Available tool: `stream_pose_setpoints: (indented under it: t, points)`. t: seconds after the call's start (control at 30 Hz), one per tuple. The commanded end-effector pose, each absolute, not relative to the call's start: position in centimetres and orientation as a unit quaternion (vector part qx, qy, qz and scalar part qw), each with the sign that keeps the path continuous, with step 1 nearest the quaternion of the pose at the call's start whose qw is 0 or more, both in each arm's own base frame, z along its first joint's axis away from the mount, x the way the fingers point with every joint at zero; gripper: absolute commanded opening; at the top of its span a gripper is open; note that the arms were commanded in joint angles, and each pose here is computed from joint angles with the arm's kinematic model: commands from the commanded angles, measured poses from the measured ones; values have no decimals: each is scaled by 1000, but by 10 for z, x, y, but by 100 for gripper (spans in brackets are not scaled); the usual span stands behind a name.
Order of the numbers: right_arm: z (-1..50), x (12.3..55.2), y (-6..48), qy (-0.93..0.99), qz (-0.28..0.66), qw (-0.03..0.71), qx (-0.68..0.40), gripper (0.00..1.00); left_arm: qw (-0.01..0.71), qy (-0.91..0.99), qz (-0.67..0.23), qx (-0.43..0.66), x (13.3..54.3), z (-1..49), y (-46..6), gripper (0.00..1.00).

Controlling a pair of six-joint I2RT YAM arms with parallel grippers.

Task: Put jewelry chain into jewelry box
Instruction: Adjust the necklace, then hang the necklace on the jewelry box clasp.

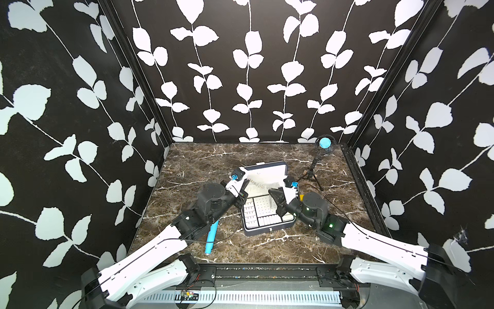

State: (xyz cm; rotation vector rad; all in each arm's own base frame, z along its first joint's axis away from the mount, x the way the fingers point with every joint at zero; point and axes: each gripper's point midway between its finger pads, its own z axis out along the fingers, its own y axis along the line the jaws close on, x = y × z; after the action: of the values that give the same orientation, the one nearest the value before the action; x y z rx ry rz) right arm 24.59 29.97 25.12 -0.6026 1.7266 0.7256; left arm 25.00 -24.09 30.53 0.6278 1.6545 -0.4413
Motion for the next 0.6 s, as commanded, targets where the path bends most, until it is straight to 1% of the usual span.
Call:
stream_pose_setpoints:
  t: [0.0,0.17,0.43,0.57]
  points:
    - [262,266,303,731,330,560,-208,0,658,701,-208,181,270,317,-235,0]
    - [259,291,316,734,333,560,-193,0,672,706,-180,132,286,303,-226,0]
    - [261,328,321,735,336,568,-156,0,676,715,-144,108,304,293,-227,0]
    - [256,344,322,740,338,564,-143,0,674,718,-135,113,310,290,-233,0]
